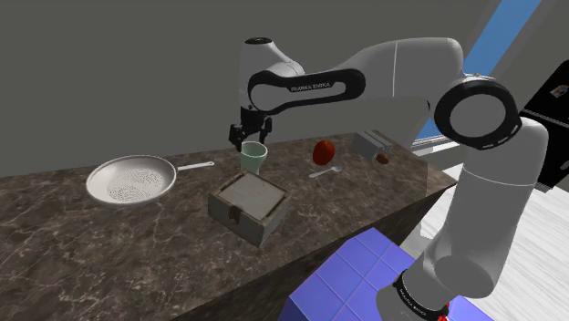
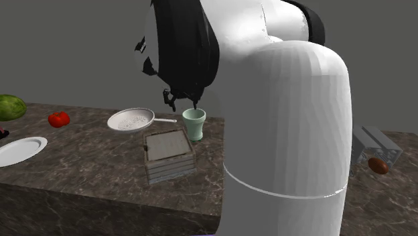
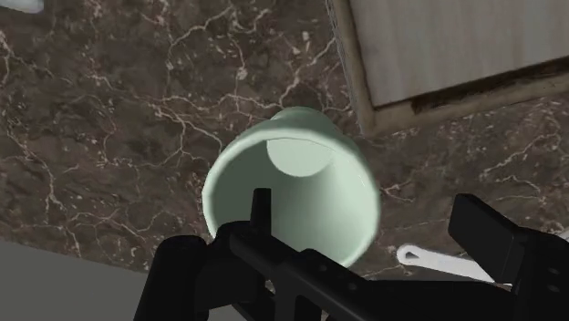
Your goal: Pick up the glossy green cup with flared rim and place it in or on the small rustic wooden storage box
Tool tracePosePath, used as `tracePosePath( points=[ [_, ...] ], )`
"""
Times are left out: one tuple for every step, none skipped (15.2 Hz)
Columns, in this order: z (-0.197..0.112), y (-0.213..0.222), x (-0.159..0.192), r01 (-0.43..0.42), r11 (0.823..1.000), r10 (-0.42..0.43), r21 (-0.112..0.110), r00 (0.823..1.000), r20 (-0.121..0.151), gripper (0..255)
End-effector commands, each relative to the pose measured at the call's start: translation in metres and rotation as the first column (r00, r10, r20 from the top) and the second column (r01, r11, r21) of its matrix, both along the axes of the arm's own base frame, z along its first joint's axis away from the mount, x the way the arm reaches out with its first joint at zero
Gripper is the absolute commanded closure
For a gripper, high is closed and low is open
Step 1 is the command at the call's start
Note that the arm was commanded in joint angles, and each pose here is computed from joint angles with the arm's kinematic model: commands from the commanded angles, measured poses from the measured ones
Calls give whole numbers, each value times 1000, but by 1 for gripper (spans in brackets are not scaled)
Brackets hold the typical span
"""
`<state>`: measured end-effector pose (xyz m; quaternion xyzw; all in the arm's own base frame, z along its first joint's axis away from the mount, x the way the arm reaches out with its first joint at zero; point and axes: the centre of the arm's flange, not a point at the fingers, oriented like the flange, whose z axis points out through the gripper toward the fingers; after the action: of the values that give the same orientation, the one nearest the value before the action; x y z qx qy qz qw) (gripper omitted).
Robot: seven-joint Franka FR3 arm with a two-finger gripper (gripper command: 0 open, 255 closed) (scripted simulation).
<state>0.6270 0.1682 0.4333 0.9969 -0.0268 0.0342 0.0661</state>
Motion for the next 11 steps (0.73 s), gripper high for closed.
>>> tracePosePath(
  points=[
    [-13, 10, 21, 6, 1000, -6, -3, 1000, -2, 0],
    [-20, 15, 32, 9, 1000, -9, -4, 1000, -2, 0],
    [-20, 15, 32, 9, 1000, -9, -4, 1000, -2, 0],
    [-25, 14, 33, 9, 1000, -9, -4, 1000, -2, 0],
    [-30, 13, 33, 9, 1000, -9, -4, 1000, -2, 0],
    [-35, 13, 33, 9, 1000, -9, -4, 1000, -2, 0],
    [-40, 12, 33, 9, 1000, -9, -4, 1000, -2, 0],
    [-46, 11, 34, 9, 1000, -9, -4, 1000, -2, 0],
    [-51, 11, 34, 9, 1000, -9, -4, 1000, -2, 0],
    [-59, 9, 35, 9, 1000, -9, -4, 1000, -2, 0],
    [-59, 9, 35, 9, 1000, -9, -4, 1000, -2, 0]
  ],
)
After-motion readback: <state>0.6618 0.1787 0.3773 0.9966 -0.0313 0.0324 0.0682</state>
